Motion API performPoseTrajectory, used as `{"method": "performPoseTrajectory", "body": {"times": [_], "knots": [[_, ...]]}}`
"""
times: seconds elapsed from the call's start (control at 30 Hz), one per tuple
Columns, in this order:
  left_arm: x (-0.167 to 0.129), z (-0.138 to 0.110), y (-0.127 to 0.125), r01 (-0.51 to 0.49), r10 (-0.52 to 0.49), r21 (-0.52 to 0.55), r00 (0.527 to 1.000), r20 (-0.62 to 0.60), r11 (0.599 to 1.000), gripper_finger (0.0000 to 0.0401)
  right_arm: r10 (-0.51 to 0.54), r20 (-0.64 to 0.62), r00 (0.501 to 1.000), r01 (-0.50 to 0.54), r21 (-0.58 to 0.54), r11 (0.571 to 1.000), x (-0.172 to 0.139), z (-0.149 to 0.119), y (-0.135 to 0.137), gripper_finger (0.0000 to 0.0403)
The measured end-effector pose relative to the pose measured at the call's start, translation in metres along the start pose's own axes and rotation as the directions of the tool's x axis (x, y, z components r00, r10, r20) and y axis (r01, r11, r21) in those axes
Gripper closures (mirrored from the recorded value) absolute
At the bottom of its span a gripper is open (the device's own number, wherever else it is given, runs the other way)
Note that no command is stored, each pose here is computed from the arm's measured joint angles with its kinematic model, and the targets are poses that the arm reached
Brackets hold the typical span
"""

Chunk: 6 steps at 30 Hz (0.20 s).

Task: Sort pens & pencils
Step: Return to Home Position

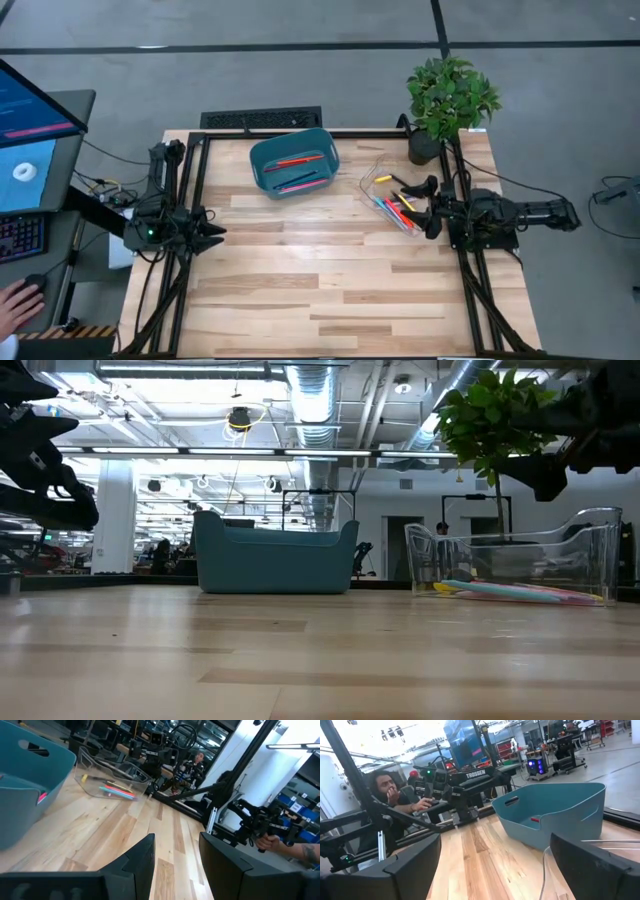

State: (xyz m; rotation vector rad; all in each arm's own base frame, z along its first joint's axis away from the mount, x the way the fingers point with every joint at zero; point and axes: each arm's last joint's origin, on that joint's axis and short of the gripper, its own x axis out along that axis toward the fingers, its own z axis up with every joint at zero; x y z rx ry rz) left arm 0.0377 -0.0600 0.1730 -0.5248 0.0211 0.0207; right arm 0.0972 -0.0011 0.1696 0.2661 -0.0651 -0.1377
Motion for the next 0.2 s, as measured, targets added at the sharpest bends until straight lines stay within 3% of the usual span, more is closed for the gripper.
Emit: {"method": "performPoseTrajectory", "body": {"times": [0.2], "knots": [[0.0000,0.0001,0.0003,-0.009,0.009,0.001,1.000,0.008,1.000,0.0257,0.000,0.000,1.000,0.000,0.000,1.000,0.0000,-0.0001,0.0000,0.0005]]}}
